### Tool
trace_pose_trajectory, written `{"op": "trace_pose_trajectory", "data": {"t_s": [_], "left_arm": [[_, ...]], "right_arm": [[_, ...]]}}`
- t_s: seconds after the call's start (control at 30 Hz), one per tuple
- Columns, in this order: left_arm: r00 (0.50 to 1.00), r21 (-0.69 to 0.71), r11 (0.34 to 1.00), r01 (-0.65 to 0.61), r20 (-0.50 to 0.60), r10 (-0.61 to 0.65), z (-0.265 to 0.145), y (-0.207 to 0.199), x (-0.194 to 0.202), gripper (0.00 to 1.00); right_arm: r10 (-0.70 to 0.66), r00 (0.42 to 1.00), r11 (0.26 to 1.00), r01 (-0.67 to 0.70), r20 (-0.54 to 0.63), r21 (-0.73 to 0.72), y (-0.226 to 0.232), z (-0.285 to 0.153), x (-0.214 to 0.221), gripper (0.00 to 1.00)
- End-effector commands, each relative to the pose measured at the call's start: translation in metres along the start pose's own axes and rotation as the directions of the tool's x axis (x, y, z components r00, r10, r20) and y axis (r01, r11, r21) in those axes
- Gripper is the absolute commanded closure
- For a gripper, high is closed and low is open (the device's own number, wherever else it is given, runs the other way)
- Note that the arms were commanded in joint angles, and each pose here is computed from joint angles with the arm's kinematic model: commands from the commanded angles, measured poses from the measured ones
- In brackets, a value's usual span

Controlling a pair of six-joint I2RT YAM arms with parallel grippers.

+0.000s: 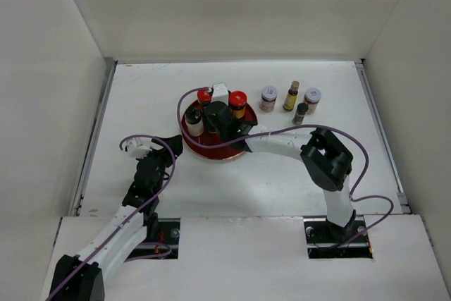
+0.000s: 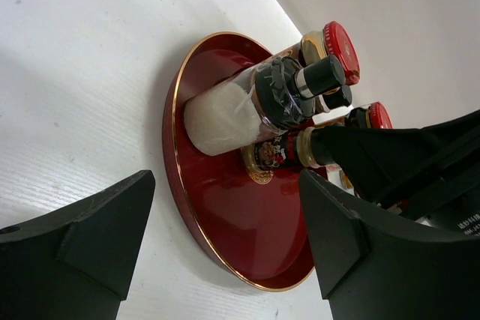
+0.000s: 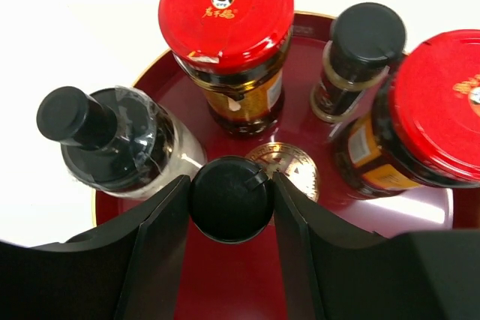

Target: Organize the condiment bottles

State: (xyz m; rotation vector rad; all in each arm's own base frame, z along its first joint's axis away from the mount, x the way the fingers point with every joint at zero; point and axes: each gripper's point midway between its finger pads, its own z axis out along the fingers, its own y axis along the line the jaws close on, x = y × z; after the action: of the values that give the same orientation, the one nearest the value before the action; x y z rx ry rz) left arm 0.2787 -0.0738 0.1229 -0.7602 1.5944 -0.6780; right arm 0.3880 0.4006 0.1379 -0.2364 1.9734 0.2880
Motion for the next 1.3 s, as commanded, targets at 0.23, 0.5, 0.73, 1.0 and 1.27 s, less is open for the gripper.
{"op": "trace_pose_trajectory", "data": {"t_s": [0.23,0.5,0.73,1.0,1.27], "left_arm": [[0.999,-0.039,0.999,-0.030,-0.043,0.028,-0.008,0.034,0.024,0.23],[0.999,-0.037,0.999,-0.028,-0.038,0.027,-0.007,0.033,0.023,0.23],[0.999,-0.037,0.999,-0.029,-0.038,0.027,-0.008,0.033,0.023,0.23],[0.999,-0.040,0.999,-0.031,-0.044,0.029,-0.007,0.034,0.024,0.23],[0.999,-0.026,0.999,-0.029,-0.033,0.028,-0.007,0.031,0.022,0.23]], "right_arm": [[0.075,0.996,0.997,-0.074,0.047,-0.028,0.013,0.005,-0.024,0.34],[0.117,0.981,0.993,-0.110,0.152,-0.049,-0.011,-0.058,-0.083,0.21],[0.099,0.974,0.980,-0.132,0.206,0.151,-0.126,-0.097,-0.087,0.53],[0.215,0.961,0.846,-0.271,0.172,0.460,-0.299,-0.111,-0.049,0.31],[0.265,0.962,0.850,-0.268,0.071,0.453,-0.328,-0.072,-0.028,0.14]]}}
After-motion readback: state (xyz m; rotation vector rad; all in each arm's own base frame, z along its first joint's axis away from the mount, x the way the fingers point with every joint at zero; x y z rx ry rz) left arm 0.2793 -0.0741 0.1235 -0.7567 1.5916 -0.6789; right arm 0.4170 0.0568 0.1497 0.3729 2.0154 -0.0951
